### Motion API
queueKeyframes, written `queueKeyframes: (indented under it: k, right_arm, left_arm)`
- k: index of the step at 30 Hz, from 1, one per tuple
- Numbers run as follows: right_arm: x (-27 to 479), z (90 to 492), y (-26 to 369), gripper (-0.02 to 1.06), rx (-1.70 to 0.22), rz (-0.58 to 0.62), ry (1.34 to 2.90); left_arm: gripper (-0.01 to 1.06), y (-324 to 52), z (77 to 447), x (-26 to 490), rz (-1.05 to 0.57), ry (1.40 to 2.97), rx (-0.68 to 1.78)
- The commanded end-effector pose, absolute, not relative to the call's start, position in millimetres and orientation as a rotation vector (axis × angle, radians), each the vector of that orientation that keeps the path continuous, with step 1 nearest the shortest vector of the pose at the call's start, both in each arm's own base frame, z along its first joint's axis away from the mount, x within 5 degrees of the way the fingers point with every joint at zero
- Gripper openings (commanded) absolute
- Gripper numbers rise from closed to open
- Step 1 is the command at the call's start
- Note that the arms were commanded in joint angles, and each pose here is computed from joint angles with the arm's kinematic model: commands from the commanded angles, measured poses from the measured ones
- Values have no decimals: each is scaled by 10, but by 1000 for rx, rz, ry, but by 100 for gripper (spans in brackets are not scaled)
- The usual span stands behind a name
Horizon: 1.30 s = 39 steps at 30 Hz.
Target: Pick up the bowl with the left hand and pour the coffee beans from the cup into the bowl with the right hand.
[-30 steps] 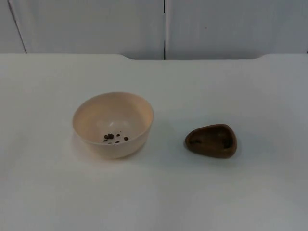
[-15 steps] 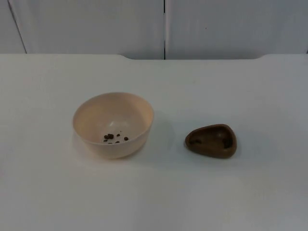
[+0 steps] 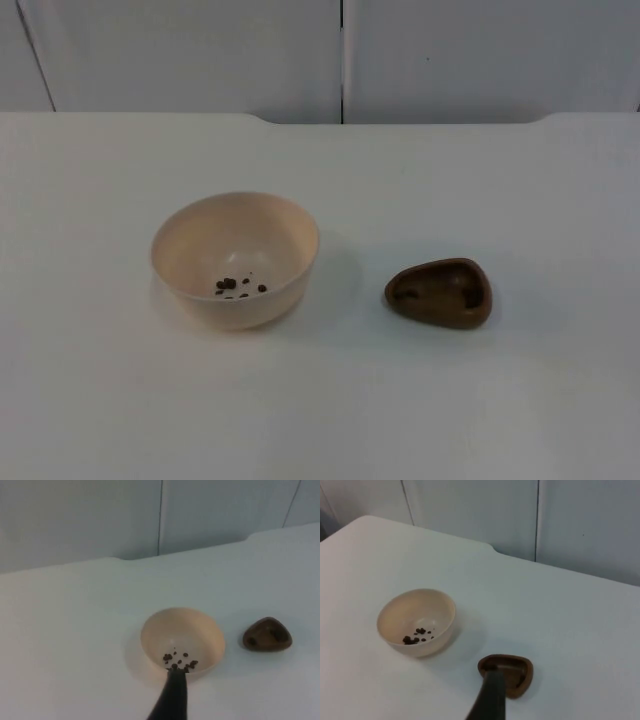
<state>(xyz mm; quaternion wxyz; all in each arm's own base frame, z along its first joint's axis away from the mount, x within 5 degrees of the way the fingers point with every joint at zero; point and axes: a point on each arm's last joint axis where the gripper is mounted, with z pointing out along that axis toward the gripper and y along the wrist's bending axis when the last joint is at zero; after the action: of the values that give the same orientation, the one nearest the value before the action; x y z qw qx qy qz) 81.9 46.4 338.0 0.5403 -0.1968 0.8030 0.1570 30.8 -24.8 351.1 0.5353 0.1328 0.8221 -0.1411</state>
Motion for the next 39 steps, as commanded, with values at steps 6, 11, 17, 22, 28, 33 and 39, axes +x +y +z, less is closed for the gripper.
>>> queueKeyframes:
  k: [6, 11, 17, 22, 28, 33, 39]
  right_arm:
    - [613, 3380, 362, 72, -485, 356, 1832]
    - [532, 3283, 323, 72, -497, 347, 1820]
    - [389, 3200, 260, 72, -534, 329, 1824]
    - [287, 3185, 203, 72, -544, 309, 1807]
    - [155, 3124, 138, 72, -560, 299, 1830]
    - [30, 3057, 80, 72, -566, 301, 1859]
    - [-118, 2978, -3, 72, -553, 295, 1876]
  left_arm:
    - [76, -186, 3403, 106, -289, 1925, 331]
    - [76, -178, 3178, 63, -289, 1941, 333]
    - [76, -144, 3006, -36, -262, 1955, 345]
    - [76, -114, 2979, -116, -235, 1939, 349]
    - [76, -113, 2924, -135, -239, 1949, 350]
    - [76, -123, 2793, -88, -252, 2012, 336]
    - [76, -123, 2793, -88, -252, 2012, 336]
